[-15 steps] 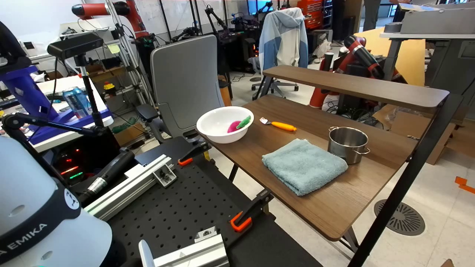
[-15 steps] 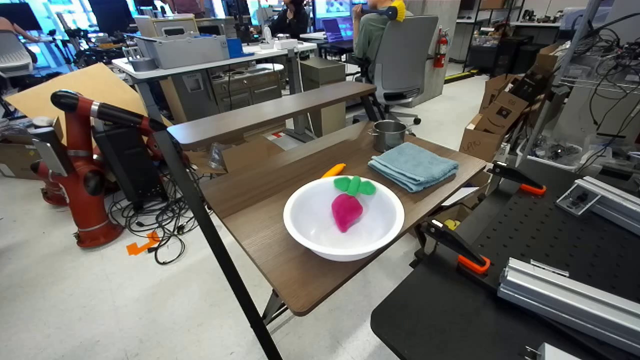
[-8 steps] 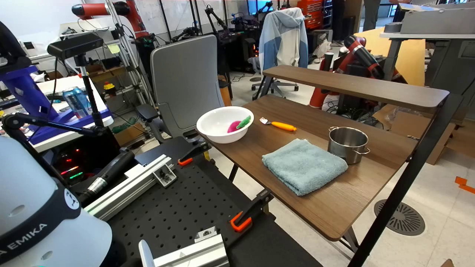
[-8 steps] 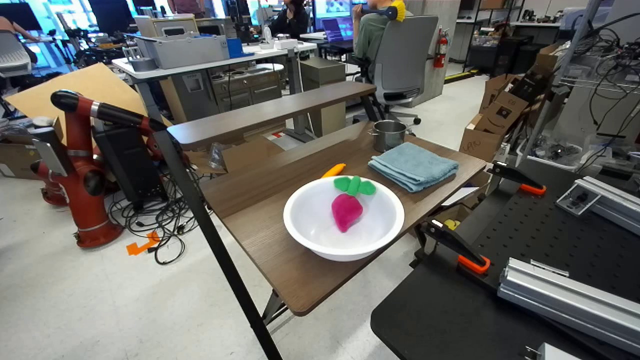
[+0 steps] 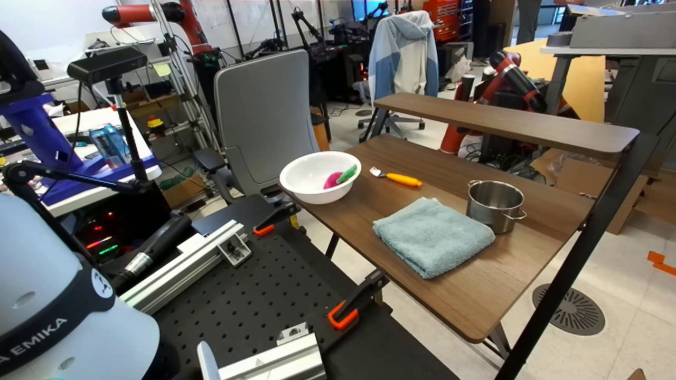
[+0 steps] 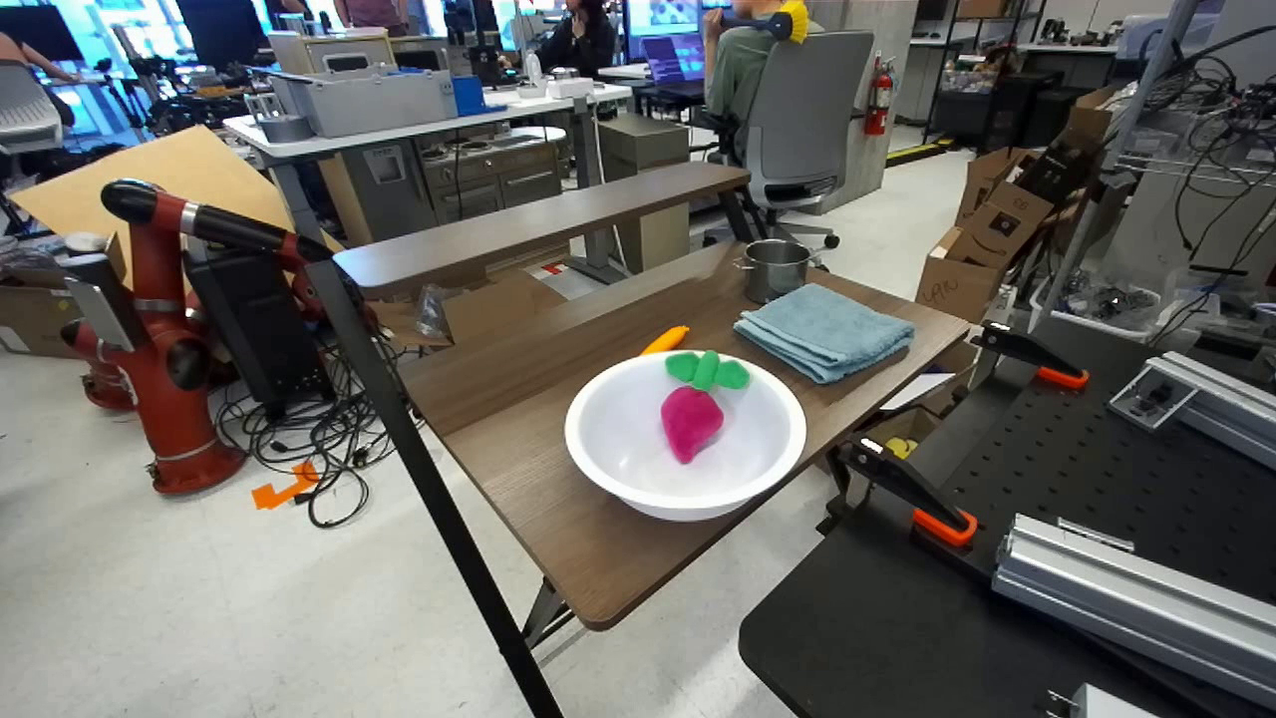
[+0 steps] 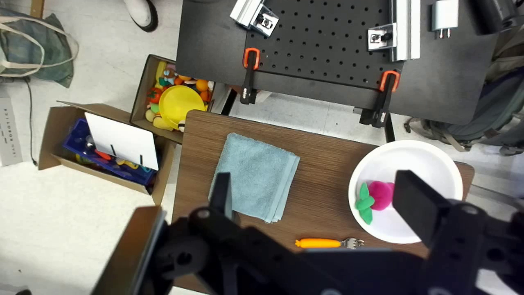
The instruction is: Slide the blue towel backwards
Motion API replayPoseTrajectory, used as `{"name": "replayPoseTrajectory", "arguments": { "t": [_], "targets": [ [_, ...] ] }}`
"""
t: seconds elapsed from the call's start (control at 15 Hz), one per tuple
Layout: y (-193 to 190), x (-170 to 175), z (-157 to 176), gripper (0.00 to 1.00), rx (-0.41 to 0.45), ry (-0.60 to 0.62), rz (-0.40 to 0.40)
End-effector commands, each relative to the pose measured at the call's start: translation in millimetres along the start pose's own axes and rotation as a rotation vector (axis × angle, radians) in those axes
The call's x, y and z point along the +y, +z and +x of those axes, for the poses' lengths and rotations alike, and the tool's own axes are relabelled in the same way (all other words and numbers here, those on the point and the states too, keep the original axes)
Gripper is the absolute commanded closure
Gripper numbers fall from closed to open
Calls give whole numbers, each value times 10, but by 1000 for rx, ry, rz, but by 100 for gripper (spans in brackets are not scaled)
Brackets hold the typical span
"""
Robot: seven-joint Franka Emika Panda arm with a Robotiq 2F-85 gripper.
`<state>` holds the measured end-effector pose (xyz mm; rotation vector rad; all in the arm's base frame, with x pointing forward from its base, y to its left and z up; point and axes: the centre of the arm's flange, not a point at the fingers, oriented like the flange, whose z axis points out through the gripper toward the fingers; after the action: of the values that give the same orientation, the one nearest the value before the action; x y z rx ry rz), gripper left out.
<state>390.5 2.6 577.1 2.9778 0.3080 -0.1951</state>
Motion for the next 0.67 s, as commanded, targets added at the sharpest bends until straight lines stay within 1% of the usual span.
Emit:
{"name": "replayPoseTrajectory", "arguments": {
  "t": [0.0,0.33,0.4,0.47,0.6],
  "targets": [
    [0,0,0,0,0,0,0],
    [0,0,0,0,0,0,0],
    [25,12,22,0,2,15,3],
    [75,16,55,0,27,56,7],
    [201,16,165,0,52,112,-11]
  ]
}}
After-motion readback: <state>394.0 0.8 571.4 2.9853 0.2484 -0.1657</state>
